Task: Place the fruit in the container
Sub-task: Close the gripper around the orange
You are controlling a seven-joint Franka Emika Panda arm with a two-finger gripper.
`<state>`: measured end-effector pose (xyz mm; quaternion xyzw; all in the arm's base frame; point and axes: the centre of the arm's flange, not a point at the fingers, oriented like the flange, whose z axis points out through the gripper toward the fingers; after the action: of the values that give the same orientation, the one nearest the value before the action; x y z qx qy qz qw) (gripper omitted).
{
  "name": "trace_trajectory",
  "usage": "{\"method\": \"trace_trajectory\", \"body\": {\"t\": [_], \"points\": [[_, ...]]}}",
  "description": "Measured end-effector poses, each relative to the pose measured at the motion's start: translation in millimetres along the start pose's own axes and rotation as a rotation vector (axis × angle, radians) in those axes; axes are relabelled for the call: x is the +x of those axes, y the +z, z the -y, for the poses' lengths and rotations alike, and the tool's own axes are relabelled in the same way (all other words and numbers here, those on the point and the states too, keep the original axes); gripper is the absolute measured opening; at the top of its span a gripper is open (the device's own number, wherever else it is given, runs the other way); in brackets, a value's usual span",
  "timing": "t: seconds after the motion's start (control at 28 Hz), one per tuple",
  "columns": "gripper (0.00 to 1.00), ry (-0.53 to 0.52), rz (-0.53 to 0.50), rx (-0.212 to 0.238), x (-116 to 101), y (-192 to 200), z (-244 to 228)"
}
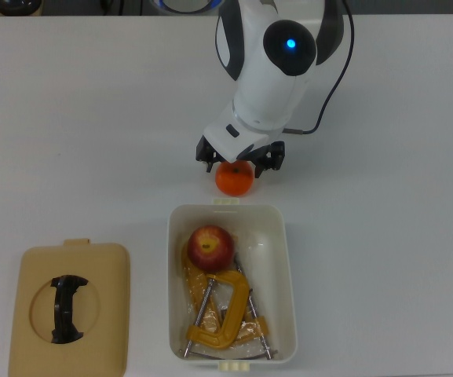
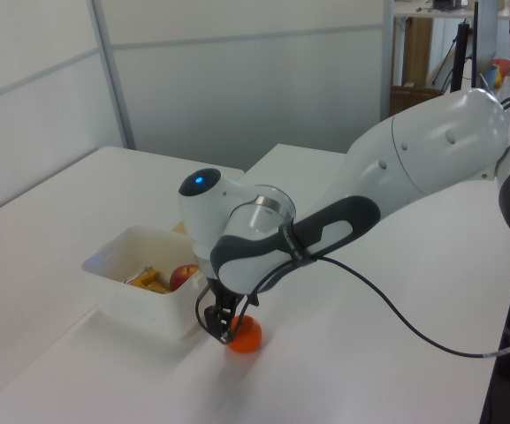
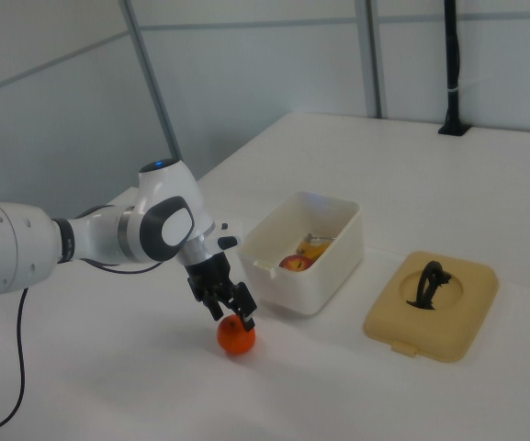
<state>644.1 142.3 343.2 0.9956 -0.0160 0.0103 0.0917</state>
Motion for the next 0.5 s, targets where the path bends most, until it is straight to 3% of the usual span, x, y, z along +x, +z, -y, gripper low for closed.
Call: {"method": "trace_trajectory", "body": {"t": [0.21, 0.43, 0.5], "points": [[0.98, -0.010, -0.002, -0.031, -4, 26, 9], [0.80, -0.008, -0.001, -0.035, -4, 34, 11], [0.79, -0.001, -0.008, -0.032, -3, 31, 11]]}}
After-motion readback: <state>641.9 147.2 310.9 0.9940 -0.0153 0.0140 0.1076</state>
